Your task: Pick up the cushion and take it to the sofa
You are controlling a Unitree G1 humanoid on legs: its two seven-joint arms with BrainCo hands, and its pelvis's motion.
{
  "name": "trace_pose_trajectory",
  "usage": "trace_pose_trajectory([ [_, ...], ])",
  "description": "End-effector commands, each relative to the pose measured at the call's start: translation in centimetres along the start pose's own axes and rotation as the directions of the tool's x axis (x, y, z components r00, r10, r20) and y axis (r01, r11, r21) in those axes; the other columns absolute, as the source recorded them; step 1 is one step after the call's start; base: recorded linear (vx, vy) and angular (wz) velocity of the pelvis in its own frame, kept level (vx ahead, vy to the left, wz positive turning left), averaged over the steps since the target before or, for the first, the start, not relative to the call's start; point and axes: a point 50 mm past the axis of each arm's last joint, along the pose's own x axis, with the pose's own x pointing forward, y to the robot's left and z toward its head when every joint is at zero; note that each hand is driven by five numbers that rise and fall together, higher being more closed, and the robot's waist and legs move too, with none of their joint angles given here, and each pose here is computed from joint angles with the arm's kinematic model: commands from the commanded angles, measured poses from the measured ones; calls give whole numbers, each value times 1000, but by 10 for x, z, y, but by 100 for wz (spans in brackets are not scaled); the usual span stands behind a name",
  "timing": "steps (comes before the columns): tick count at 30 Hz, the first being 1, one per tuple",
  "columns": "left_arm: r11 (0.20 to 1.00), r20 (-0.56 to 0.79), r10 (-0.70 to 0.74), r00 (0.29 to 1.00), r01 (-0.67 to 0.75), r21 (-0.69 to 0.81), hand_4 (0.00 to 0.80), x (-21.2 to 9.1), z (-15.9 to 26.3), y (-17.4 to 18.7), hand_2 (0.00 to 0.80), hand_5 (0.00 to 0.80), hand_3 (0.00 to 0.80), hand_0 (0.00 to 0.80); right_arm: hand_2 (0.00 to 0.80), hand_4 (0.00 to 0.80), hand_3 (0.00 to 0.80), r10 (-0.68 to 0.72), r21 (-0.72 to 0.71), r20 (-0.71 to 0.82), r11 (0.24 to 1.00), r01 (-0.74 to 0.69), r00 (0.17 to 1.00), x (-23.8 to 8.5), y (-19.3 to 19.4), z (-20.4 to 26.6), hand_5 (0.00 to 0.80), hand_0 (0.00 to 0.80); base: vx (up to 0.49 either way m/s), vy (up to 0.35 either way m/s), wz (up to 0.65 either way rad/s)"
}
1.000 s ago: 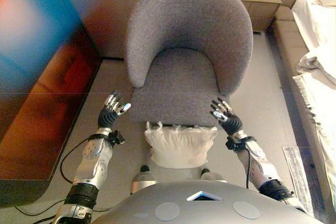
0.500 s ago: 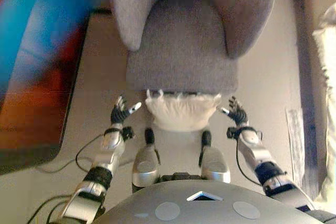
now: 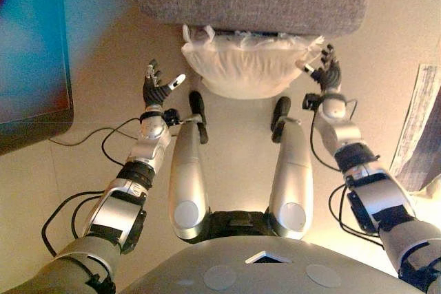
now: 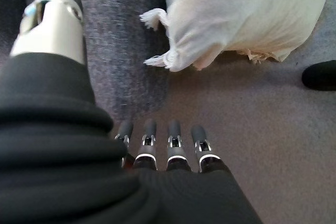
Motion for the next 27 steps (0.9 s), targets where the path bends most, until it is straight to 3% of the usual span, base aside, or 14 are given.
trace_pose_trajectory([
  [1,997,55,45,997,-41,-71,0,7,17,-3,0,0,0,0,0,0,0,7,80,4,997,-8,1000,6,-9,11,0,0,-19,1,-4],
  [7,995,15,42,999,-41,-90,0,18,24,4,0,0,0,0,0,0,0,48,83,18,995,-50,999,15,-10,25,0,0,8,-16,1],
  [16,993,-77,-45,996,35,-116,0,48,53,6,0,0,0,0,0,0,0,55,26,-77,998,-53,995,31,-10,40,0,0,13,-11,-3],
  [25,997,-57,-41,998,37,-73,0,73,99,-1,0,0,0,0,0,0,0,90,-126,-109,987,-104,990,42,0,57,0,0,-28,-12,-4],
  [27,998,-34,-8,999,6,-56,0,77,112,0,0,0,0,0,0,0,0,49,-160,-75,985,-61,996,44,5,68,0,0,-14,-3,-9],
])
